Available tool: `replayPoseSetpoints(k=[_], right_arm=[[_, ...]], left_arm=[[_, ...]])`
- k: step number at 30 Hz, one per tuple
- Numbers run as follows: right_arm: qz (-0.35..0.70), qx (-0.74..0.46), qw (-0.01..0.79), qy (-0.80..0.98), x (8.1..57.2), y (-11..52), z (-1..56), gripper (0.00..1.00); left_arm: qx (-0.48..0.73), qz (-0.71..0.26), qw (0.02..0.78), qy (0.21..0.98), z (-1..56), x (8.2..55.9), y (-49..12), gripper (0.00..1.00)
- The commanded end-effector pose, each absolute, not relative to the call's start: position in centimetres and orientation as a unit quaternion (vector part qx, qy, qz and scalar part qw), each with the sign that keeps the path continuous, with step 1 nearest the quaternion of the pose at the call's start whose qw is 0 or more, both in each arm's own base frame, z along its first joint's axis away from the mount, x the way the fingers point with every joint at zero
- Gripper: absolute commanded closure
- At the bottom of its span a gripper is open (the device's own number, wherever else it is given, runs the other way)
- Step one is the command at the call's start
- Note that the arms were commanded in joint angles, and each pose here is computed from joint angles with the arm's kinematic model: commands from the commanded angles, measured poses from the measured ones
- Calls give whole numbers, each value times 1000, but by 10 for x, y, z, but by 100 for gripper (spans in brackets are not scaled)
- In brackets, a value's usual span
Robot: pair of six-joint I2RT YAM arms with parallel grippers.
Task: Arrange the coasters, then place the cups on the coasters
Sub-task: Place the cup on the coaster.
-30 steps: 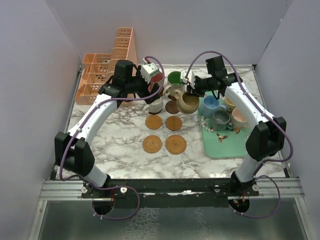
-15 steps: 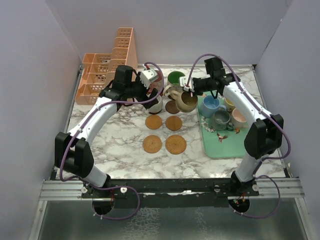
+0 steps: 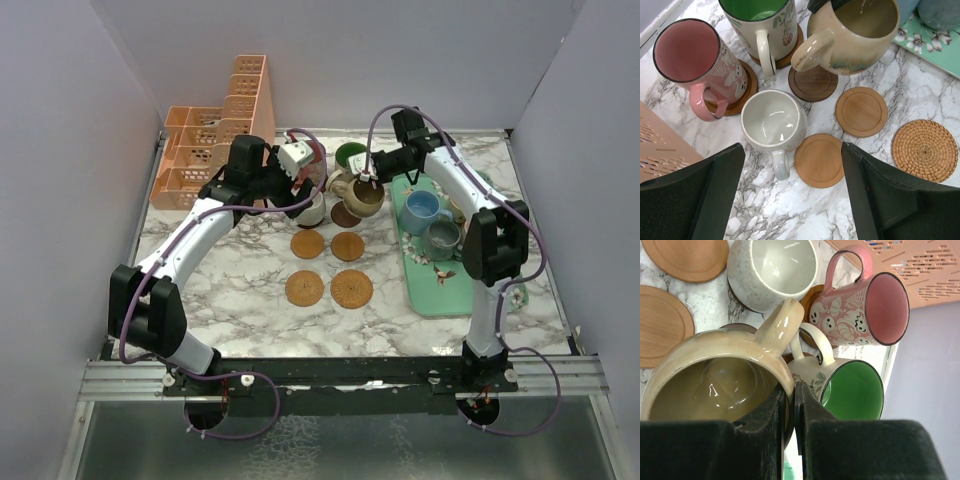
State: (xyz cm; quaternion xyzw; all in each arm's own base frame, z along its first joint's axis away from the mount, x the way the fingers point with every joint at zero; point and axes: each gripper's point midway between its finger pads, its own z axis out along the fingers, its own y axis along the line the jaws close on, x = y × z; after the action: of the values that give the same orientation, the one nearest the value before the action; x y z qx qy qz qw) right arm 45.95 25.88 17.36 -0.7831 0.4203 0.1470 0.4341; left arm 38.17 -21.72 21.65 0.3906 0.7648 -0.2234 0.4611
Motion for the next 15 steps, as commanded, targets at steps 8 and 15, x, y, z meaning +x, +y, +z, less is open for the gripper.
replayPoseSetpoints(k=[8, 15], right_arm=[[182, -811, 451, 324, 427, 271, 199, 99], [217, -811, 451, 304, 384, 265, 208, 99]], left_arm=[[463, -242, 481, 704, 218, 371, -227, 18], [554, -300, 471, 618, 211, 352, -251, 18]])
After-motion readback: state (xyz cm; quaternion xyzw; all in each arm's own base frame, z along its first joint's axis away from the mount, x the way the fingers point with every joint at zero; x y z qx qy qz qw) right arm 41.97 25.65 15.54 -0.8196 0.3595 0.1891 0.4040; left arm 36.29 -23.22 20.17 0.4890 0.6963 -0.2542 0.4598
